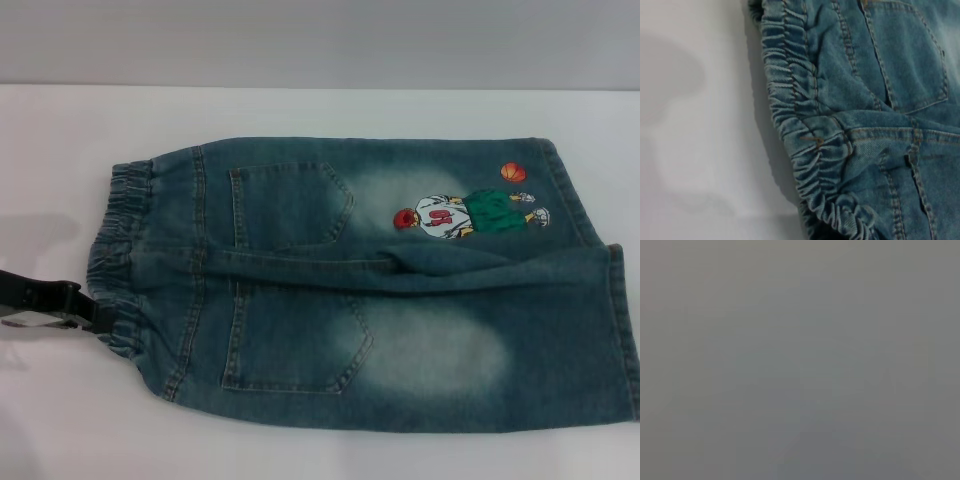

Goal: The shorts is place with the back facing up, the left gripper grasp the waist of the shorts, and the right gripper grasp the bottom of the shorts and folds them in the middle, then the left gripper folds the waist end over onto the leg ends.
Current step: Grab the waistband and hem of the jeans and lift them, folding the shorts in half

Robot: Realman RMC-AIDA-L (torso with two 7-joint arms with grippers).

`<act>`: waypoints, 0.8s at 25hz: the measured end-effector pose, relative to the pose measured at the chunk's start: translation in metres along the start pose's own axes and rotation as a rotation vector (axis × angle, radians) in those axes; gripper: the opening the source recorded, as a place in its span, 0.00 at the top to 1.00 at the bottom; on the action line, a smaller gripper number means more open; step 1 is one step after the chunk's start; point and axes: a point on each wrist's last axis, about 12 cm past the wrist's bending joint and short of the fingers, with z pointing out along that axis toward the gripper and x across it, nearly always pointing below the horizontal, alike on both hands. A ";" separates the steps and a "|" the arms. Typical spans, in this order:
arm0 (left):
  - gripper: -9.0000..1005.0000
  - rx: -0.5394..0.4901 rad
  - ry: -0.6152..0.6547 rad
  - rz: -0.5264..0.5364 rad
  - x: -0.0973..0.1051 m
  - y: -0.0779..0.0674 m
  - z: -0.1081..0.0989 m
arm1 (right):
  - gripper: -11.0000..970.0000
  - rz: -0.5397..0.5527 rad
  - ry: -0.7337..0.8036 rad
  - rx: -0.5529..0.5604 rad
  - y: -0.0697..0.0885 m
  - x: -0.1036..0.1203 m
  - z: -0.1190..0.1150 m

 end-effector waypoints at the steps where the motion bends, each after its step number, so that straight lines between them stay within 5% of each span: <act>1: 0.93 0.000 0.000 0.000 0.000 0.000 0.000 | 0.41 0.015 0.062 -0.024 0.003 -0.003 0.005; 12: 0.93 0.009 -0.009 0.009 -0.003 -0.003 0.002 | 0.41 -0.032 0.729 -0.215 0.030 -0.018 0.042; 20: 0.93 0.015 -0.007 0.002 -0.003 -0.005 0.005 | 0.41 -0.117 1.025 -0.190 0.030 -0.019 0.030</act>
